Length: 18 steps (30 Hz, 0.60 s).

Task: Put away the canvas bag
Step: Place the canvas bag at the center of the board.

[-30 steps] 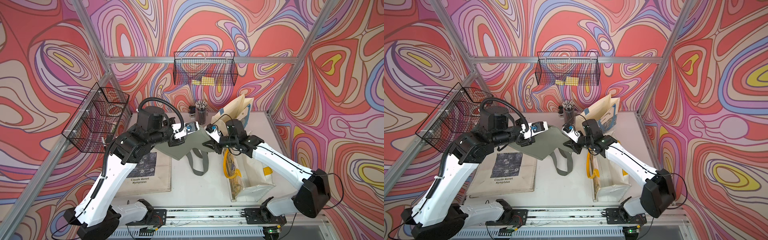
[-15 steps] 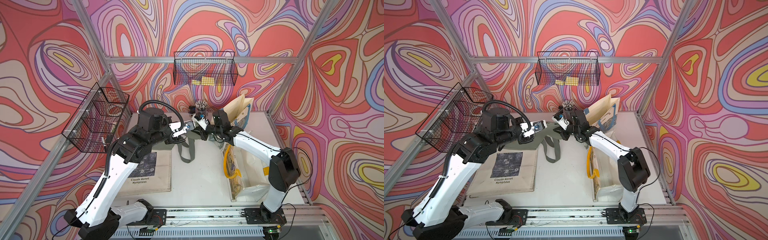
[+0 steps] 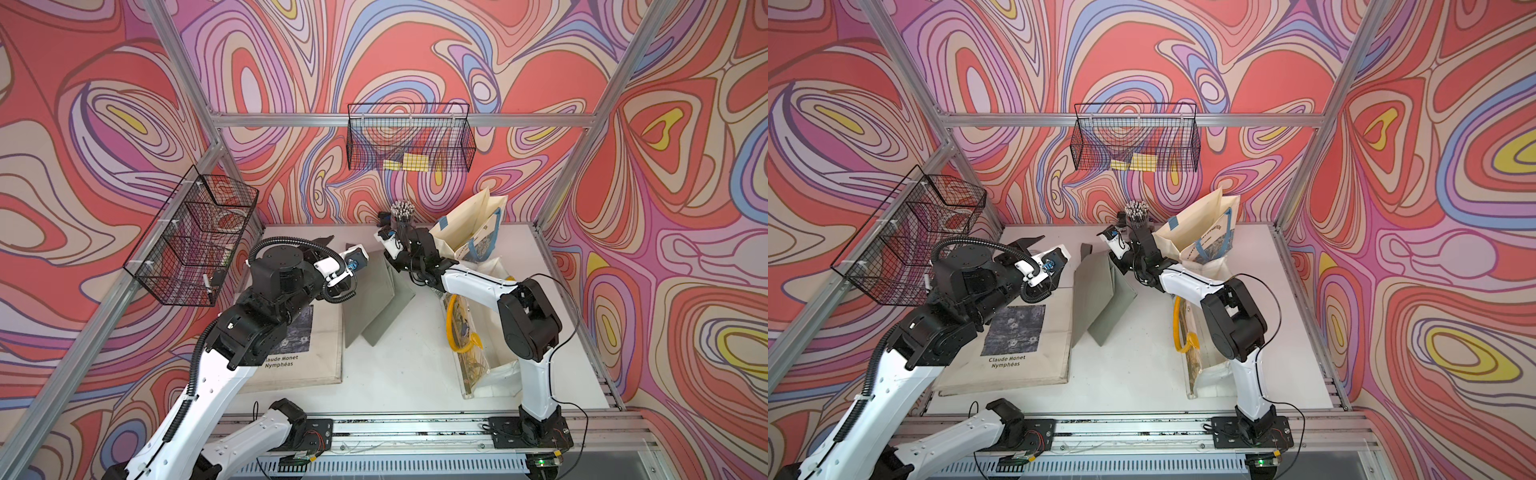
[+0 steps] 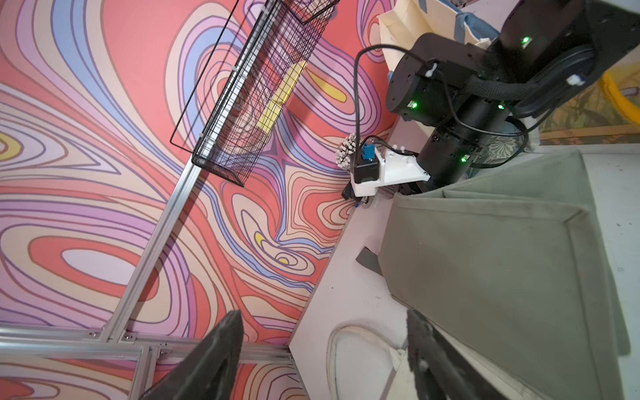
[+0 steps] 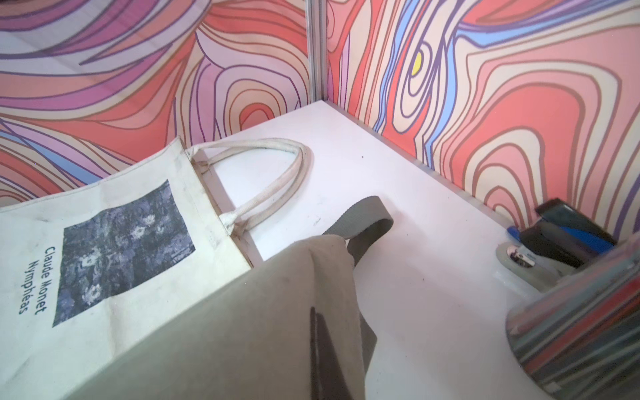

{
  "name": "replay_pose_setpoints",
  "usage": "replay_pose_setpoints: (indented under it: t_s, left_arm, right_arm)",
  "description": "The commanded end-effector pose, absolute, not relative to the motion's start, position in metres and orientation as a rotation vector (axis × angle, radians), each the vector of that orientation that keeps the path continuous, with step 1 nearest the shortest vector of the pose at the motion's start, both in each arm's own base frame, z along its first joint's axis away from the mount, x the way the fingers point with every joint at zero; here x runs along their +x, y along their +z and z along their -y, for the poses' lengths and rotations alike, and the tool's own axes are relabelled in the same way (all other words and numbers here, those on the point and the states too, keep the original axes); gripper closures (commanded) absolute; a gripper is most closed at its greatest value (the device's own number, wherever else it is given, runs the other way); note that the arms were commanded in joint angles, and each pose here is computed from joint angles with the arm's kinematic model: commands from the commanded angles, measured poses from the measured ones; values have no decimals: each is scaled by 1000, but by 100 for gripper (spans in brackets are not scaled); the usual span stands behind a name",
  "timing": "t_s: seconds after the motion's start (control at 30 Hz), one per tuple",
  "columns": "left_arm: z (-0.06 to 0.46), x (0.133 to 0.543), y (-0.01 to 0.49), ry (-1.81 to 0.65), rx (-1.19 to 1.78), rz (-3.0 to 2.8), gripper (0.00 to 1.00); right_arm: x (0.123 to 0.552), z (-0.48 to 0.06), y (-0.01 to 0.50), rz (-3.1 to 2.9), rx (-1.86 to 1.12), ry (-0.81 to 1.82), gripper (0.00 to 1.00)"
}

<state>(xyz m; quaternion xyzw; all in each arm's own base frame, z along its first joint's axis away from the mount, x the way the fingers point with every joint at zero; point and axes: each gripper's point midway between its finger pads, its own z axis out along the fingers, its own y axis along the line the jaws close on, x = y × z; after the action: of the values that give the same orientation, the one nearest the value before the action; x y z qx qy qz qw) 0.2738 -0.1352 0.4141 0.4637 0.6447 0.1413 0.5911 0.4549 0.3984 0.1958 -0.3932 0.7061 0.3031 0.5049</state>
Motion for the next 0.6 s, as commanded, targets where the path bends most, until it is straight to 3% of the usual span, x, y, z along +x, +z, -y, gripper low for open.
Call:
replay_pose_setpoints:
  t_s: [0.0, 0.13, 0.57]
  left_arm:
    - [118, 277, 427, 296, 866, -1561, 16]
    - [88, 291, 407, 265, 553, -1763, 6]
    - [86, 310, 262, -376, -58, -2219, 1]
  right_arm:
    - [452, -403, 221, -1562, -908, 772, 100]
    - [437, -398, 218, -1511, -948, 743, 100]
    - [405, -378, 215, -1384, -1128, 533, 100]
